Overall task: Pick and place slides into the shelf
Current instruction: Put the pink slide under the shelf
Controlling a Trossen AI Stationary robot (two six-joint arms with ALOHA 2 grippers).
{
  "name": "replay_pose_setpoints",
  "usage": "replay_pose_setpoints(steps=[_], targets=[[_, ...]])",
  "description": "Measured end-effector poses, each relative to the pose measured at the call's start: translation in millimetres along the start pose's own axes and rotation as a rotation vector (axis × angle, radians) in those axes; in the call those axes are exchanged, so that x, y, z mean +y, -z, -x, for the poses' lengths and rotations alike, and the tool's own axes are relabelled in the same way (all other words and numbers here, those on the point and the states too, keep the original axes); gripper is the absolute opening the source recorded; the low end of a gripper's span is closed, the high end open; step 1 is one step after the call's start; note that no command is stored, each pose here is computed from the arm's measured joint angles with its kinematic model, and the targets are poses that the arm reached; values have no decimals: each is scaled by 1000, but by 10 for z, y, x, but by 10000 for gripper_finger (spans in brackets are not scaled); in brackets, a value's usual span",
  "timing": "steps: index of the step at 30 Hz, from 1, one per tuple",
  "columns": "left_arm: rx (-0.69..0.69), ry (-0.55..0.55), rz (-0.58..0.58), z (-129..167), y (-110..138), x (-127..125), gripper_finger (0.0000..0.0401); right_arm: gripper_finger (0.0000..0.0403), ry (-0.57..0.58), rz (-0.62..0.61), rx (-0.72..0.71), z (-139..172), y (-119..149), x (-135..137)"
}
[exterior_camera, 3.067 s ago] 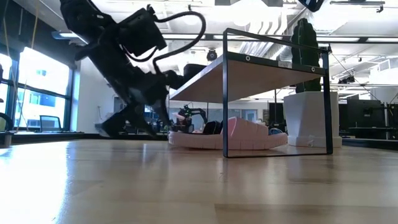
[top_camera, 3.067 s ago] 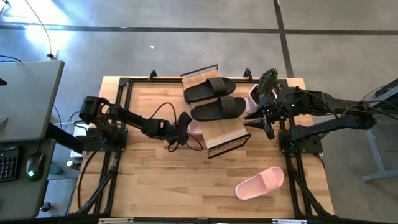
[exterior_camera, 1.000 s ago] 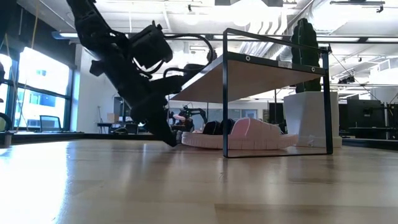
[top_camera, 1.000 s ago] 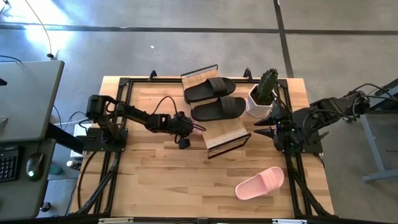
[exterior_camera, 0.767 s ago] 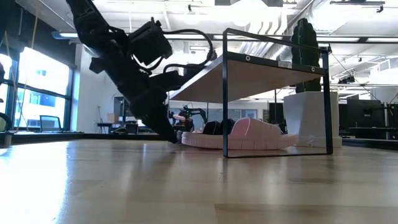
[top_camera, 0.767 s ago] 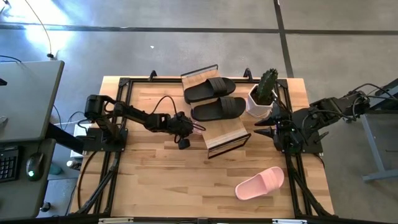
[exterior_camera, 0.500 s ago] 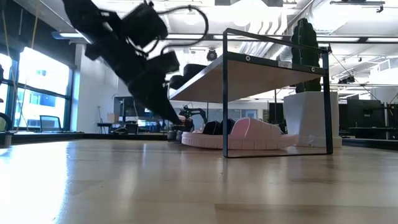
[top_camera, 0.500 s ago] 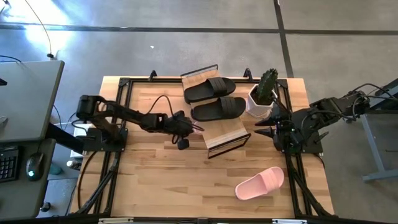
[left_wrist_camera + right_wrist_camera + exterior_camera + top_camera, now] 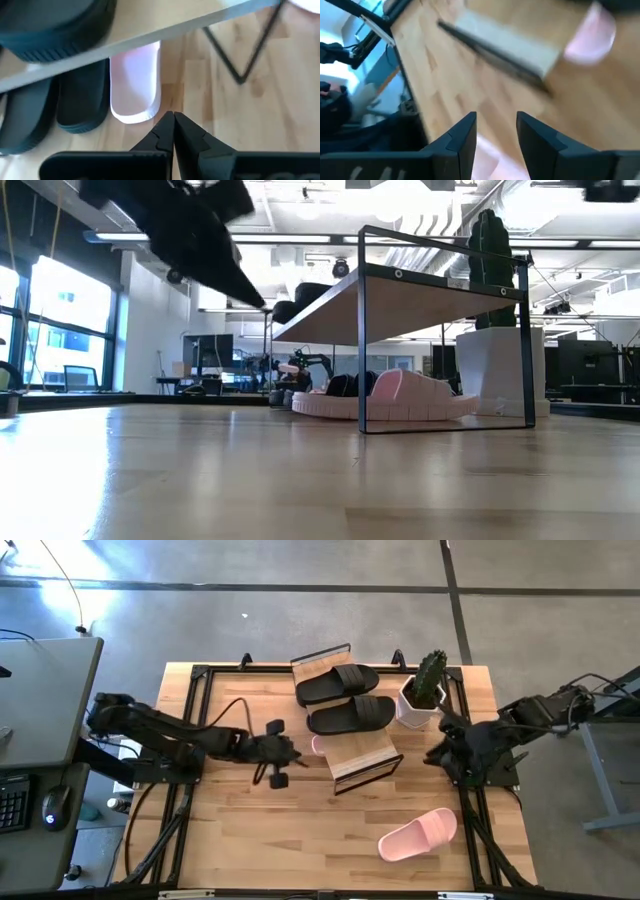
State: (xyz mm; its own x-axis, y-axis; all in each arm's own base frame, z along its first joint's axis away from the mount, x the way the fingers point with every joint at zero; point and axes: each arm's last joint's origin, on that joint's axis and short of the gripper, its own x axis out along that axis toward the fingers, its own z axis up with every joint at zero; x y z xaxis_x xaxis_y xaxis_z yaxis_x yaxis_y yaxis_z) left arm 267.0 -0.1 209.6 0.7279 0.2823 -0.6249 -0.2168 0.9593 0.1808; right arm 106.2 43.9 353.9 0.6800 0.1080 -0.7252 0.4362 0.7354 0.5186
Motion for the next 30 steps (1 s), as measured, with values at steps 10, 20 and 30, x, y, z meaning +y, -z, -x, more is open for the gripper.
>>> replay_pose_setpoints(steps=[10, 20, 30], targets=[[-224, 31, -13, 610, 89, -131, 0, 130, 28, -276, 162, -339, 432, -27], [-368, 147, 40, 956, 300, 10, 1, 130, -102, -535, 296, -855, 1042, -100], [-433, 156, -5, 1013, 259, 25, 2, 130, -115, -697, 309, -1078, 1499, -280]])
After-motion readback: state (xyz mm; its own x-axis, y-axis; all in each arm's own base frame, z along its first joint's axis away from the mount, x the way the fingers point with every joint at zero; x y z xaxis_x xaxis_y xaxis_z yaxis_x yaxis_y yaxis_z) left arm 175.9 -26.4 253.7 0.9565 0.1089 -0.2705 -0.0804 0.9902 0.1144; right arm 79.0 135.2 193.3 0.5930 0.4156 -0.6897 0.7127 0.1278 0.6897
